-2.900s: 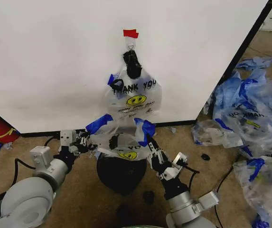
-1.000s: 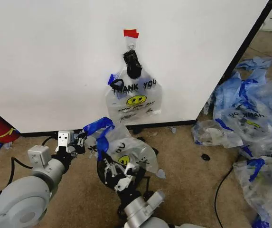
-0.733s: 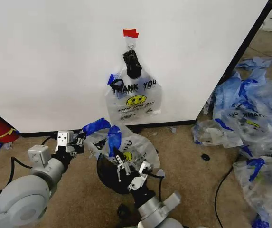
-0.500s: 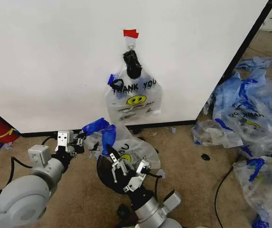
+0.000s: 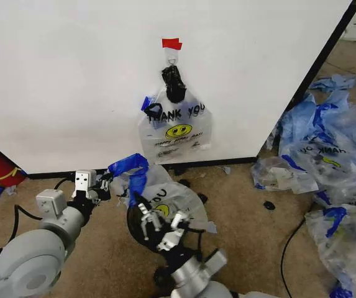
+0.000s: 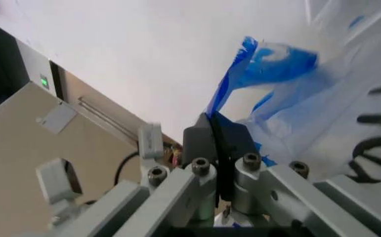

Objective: Pick up the garbage bag from the wall and place it over the trash bin.

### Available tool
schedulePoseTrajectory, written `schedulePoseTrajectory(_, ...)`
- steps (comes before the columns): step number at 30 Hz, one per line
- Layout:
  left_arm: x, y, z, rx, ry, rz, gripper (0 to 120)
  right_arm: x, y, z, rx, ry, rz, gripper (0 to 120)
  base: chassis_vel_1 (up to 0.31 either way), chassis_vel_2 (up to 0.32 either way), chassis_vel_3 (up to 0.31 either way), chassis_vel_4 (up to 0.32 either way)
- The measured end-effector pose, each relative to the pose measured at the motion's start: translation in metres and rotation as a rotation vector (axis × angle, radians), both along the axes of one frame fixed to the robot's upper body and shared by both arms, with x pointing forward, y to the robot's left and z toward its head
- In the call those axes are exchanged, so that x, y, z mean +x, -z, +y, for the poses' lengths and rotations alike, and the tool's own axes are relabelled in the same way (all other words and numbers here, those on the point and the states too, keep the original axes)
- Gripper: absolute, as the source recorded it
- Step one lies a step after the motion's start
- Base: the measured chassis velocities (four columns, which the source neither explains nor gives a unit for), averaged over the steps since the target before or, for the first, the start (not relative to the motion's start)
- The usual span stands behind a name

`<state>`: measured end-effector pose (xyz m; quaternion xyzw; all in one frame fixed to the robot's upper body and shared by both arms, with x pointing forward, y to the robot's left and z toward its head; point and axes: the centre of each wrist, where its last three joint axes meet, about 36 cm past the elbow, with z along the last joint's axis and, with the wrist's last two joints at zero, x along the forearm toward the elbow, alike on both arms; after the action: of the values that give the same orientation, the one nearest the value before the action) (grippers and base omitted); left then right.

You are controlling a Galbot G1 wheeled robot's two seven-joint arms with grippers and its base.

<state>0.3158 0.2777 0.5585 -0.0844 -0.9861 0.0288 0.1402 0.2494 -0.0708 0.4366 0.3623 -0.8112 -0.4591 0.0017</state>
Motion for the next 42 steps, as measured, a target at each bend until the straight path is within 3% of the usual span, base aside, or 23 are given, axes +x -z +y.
schedulePoseTrajectory(5, 0.002, 0.003, 0.002, -0.006, 0.001, 0.002, 0, -0.018, -0.001, -0.029, -0.015, 0.007, -0.048, 0, 0.000, 0.000, 0.000, 0.000)
schedulePoseTrajectory(11, 0.003, 0.006, 0.001, -0.015, 0.001, 0.002, 0, -0.033, 0.016, -0.044, -0.037, 0.026, -0.086, 0, 0.000, 0.000, 0.000, 0.000)
schedulePoseTrajectory(22, 0.003, 0.008, 0.002, -0.012, 0.000, 0.007, 0, -0.045, 0.033, -0.046, -0.043, 0.138, -0.047, 0, 0.000, 0.000, 0.000, 0.000)
schedulePoseTrajectory(32, 0.005, 0.011, 0.004, -0.012, -0.004, 0.011, 0, -0.031, 0.029, -0.049, -0.106, 0.337, 0.055, 0, 0.000, 0.000, 0.000, 0.000)
schedulePoseTrajectory(42, 0.005, 0.012, 0.004, -0.014, -0.004, 0.011, 0, -0.040, 0.019, -0.044, -0.169, 0.372, 0.106, 0, 0.000, 0.000, 0.000, 0.000)
